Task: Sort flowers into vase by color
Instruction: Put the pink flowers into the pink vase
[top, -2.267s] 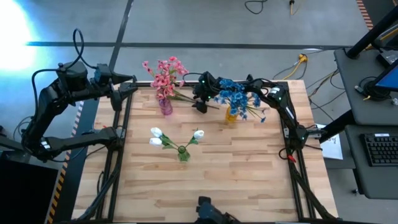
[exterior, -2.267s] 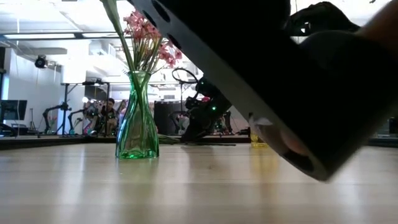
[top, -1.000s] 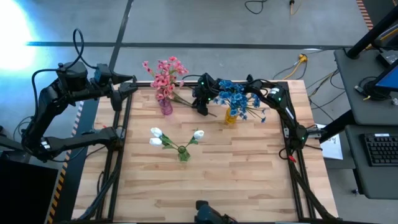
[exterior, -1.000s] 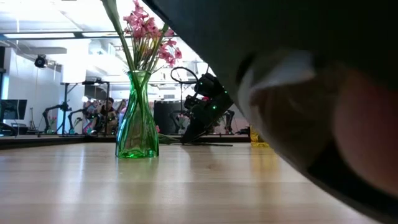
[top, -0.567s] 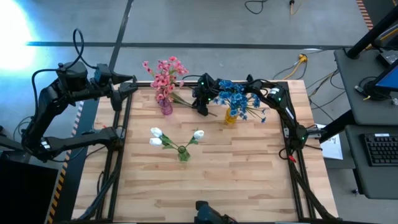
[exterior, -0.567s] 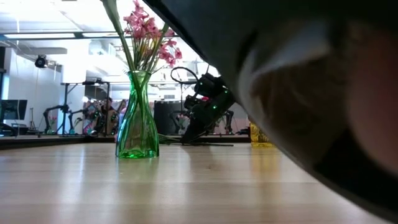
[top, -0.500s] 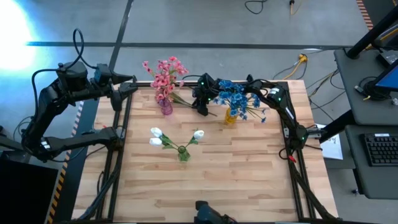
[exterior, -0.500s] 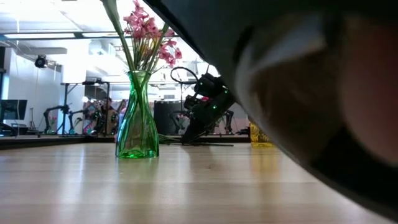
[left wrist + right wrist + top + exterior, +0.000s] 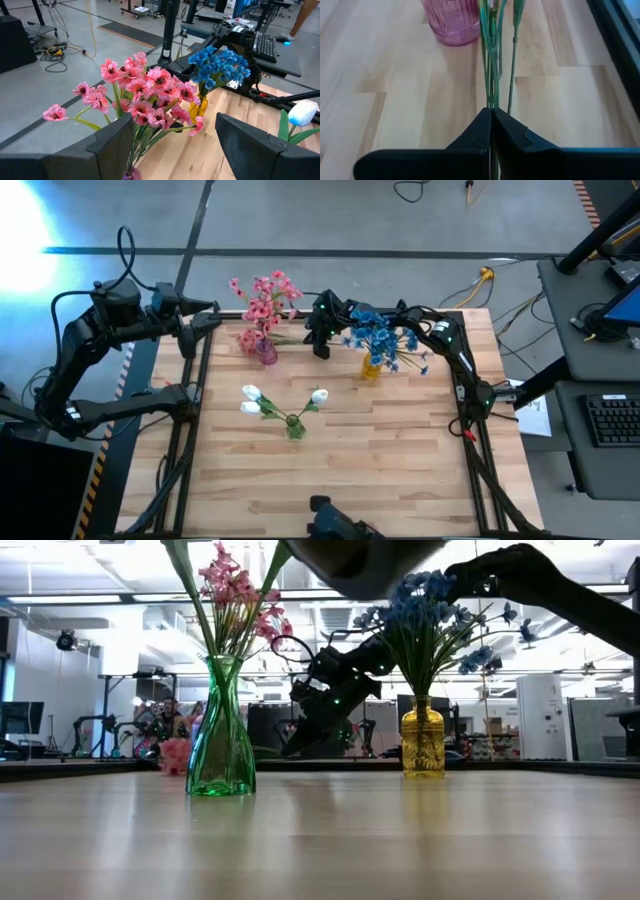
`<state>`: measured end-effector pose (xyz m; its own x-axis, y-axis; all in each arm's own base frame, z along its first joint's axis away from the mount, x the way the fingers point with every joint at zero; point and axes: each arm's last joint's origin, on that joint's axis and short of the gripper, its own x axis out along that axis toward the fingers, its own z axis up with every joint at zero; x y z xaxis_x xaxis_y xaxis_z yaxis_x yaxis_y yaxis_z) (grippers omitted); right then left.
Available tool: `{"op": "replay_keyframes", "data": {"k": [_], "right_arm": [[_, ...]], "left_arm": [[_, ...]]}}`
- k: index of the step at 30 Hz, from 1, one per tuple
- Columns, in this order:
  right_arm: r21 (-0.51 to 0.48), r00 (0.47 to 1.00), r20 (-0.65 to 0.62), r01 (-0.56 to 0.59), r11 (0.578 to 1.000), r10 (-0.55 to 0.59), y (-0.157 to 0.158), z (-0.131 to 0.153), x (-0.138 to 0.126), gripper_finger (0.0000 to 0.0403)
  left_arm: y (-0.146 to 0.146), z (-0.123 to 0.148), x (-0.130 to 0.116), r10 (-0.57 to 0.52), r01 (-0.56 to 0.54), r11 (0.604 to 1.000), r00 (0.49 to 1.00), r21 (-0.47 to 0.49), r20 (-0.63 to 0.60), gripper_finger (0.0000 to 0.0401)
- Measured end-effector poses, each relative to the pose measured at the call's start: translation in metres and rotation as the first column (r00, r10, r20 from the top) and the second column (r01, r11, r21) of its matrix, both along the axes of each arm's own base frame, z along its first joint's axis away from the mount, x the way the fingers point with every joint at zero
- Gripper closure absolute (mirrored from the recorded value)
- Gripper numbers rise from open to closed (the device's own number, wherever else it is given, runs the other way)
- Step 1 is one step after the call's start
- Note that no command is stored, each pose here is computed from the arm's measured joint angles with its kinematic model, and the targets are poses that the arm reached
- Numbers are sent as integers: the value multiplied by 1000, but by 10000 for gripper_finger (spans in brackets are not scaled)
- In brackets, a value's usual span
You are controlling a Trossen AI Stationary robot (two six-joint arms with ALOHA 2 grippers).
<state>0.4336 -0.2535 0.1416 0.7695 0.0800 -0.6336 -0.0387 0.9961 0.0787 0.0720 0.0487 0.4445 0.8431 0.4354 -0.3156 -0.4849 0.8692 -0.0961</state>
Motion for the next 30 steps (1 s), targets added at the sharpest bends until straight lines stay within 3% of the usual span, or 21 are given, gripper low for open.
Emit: {"op": "replay_keyframes", "data": {"k": [12,20,30], "right_arm": [[-97,996,-86,15,995,-24,-5,0,-5,393],[-68,993,-106,44,997,-51,-7,0,-8,392],[15,976,-212,60,998,-55,-1,-6,-14,308]], "left_arm": [[0,0,0,0,0,1000,1000,0,0,133],[0,0,0,0,0,1000,1000,0,0,133],[0,0,0,0,0,1000,1000,0,0,133]]}}
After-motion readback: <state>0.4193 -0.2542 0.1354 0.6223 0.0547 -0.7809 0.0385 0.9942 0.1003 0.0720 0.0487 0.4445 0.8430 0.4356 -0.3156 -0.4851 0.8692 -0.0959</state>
